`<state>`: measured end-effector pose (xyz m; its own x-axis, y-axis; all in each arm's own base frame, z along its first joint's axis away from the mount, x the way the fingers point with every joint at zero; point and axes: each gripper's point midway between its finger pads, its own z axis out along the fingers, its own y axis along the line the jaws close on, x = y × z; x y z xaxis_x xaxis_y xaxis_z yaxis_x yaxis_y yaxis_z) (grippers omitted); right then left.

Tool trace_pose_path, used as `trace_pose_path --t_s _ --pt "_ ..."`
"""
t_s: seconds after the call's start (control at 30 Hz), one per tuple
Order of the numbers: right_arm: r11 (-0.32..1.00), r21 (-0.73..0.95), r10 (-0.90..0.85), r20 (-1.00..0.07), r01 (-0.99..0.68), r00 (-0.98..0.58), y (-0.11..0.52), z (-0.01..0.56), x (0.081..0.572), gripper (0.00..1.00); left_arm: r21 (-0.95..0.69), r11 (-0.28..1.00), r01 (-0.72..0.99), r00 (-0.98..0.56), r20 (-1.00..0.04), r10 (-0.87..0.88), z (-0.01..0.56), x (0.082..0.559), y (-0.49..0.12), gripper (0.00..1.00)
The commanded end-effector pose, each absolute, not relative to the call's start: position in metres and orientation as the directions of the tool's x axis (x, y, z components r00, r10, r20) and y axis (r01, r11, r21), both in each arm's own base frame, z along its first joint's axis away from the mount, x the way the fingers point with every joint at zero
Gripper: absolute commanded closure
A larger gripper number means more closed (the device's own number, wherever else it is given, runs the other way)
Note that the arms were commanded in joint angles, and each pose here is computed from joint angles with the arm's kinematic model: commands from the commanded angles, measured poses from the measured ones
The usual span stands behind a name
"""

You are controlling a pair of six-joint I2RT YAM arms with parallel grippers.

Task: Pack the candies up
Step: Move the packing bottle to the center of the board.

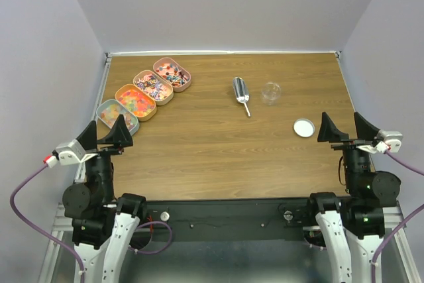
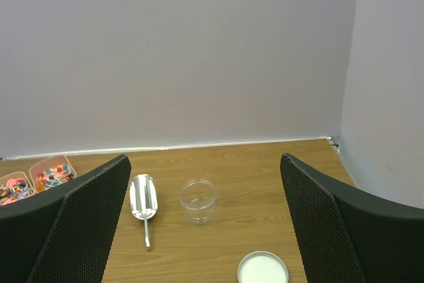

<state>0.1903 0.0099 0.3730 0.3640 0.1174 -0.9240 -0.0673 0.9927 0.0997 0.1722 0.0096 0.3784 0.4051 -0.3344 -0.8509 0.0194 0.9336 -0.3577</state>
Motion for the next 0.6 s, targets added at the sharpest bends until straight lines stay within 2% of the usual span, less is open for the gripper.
trace_pose_path --t_s 0.0,0.37,0.57 --pt "0.993 0.116 0.121 -0.937 -0.035 0.328 0.005 0.360 0.197 0.00 -0.375 0.927 0.010 0.404 -0.846 -0.347 0.376 0.179 0.010 0.01" --pt "0.979 0.204 0.201 -0.947 -0.012 0.251 0.003 0.333 0.215 0.00 -0.396 0.918 0.005 0.305 -0.874 -0.378 0.353 0.205 0.000 0.01" --pt "0.971 0.240 0.239 -0.945 -0.023 0.225 0.006 0.321 0.222 0.00 -0.395 0.918 -0.033 0.158 -0.909 -0.386 0.325 0.230 -0.010 0.01"
